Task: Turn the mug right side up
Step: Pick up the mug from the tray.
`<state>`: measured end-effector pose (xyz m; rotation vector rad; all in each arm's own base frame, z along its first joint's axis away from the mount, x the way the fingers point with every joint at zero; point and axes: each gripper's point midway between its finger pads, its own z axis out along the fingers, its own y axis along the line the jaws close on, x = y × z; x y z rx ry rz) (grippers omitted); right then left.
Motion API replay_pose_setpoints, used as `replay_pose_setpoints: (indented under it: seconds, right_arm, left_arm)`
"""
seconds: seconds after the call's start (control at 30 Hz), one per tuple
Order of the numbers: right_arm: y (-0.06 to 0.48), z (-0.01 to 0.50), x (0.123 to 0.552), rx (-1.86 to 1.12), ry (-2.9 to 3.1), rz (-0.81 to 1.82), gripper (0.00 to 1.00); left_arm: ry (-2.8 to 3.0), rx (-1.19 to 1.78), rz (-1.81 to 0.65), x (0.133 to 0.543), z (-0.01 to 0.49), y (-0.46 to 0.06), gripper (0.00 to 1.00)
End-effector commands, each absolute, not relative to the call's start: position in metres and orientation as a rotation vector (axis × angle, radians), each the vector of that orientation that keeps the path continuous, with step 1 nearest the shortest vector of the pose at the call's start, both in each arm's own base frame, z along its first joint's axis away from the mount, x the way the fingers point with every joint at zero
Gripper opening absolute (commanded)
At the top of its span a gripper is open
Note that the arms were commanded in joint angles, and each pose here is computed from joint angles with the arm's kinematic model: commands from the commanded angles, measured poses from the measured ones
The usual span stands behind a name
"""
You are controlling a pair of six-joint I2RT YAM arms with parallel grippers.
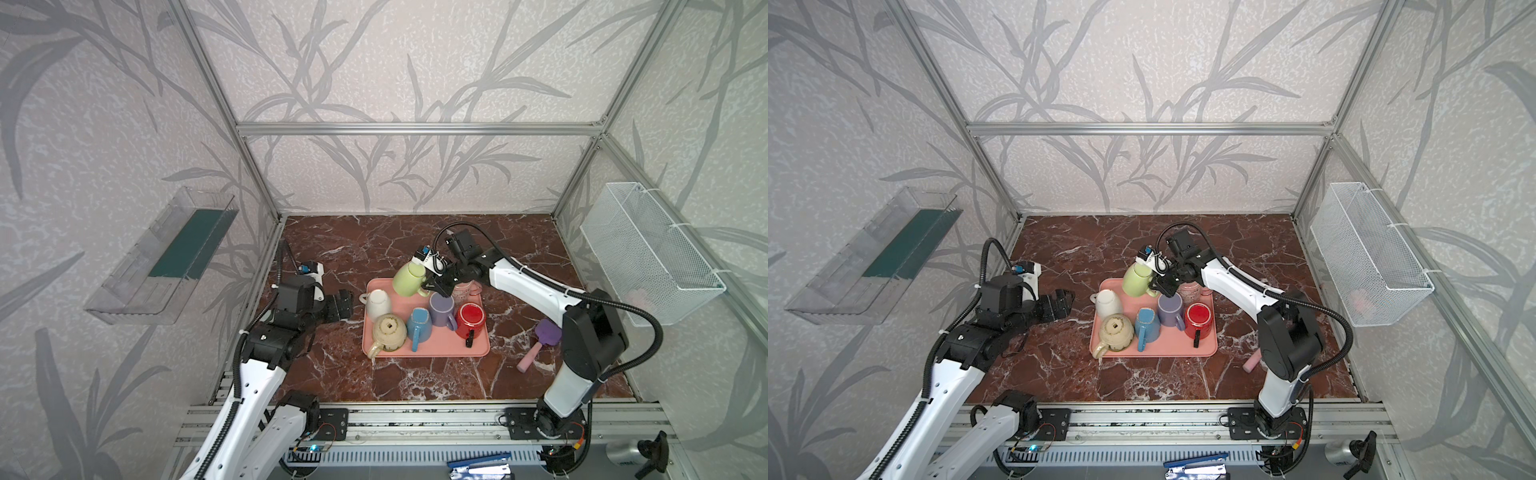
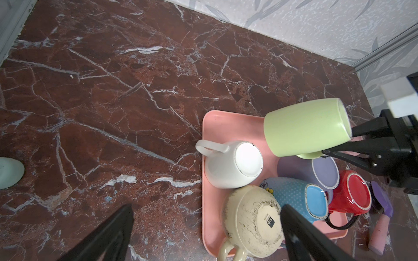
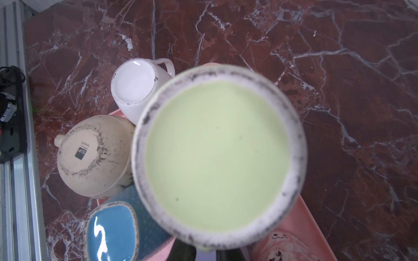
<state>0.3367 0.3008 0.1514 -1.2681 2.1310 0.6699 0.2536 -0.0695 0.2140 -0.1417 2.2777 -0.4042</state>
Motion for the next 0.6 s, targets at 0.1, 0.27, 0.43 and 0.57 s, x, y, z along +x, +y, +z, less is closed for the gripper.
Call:
replay_pose_setpoints:
  seconds: [0.1, 0.27, 0.43, 0.57]
  right_arm:
    - [0.315, 0.221, 0.344, -1.155, 1.887, 0.795, 0.0]
    - [0.31, 0.239, 0.342, -1.088, 1.839, 0.841, 0.0]
    - [0.305, 0.268, 0.338, -0.995, 1.759, 0.935, 0.0]
    - [0.3, 0.291, 0.331, -0.927, 1.695, 1.015, 0.0]
  left_arm:
    - [2.251, -0.12, -0.448, 0.259, 0.22, -0.077, 0.99]
    - [2.203, -0.129, -0.566, 0.263, 0.232, -0.09, 0.99]
    - [2.104, -0.141, -0.768, 0.274, 0.249, -0.113, 0.99]
    - [2.02, -0.148, -0.9, 0.283, 0.26, -0.126, 0.97]
